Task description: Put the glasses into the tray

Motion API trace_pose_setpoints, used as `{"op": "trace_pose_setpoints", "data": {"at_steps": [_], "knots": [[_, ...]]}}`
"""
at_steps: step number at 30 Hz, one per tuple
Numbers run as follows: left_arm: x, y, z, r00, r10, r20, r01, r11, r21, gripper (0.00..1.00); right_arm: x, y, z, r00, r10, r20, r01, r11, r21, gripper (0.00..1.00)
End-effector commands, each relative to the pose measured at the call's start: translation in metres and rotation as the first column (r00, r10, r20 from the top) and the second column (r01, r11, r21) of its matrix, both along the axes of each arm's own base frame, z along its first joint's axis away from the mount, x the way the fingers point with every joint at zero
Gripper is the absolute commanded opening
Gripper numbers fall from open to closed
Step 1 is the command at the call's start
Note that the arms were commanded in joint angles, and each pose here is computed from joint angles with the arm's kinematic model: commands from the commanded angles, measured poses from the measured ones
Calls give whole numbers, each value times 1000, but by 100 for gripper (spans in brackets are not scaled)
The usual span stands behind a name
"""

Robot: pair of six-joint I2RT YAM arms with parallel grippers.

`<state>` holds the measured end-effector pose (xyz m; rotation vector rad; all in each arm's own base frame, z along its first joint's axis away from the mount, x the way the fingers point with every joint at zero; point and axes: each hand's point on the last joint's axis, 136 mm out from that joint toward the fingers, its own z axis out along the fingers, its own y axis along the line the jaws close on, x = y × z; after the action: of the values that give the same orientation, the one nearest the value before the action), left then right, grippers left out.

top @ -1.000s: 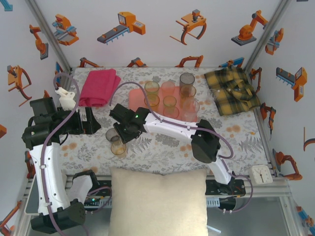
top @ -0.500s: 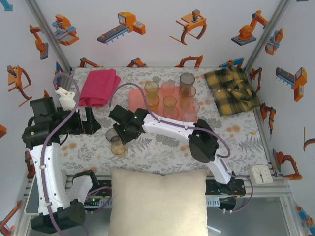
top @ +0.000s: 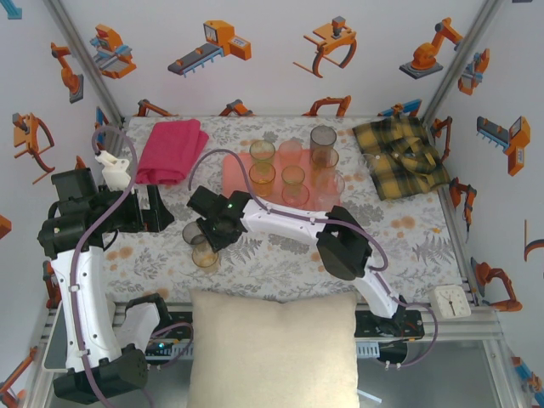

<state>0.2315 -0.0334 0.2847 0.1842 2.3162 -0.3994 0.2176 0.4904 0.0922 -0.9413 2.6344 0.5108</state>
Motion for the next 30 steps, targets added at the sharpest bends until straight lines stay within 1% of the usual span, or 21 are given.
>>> {"op": "trace_pose_setpoints", "data": {"at_steps": [1, 4, 9, 20, 27, 30], "knots": [[-1, 0, 0, 1000, 8, 10, -8, 1000, -11, 97, 3, 0, -2, 1000, -20, 14, 20, 1000, -3, 34], [-1, 0, 0, 1000, 8, 11, -8, 1000, -12, 97, 3, 0, -1, 1000, -23, 18, 23, 1000, -5, 31], [-1, -1, 0, 1000, 6, 12, -6, 1000, -14, 97, 4, -1, -1, 999, -24, 24, 24, 1000, -6, 23], [-1, -1, 1, 1000, 2, 13, -2, 1000, -18, 97, 6, -4, 7, 999, -24, 48, 24, 1000, -7, 9], [0, -1, 3, 1000, 5, 15, -5, 1000, -22, 97, 8, -8, 16, 997, -20, 70, 20, 1000, -5, 4], [0, -1, 4, 1000, 6, 18, -5, 1000, -22, 97, 8, -11, 20, 997, -17, 79, 18, 1000, -10, 4]]}}
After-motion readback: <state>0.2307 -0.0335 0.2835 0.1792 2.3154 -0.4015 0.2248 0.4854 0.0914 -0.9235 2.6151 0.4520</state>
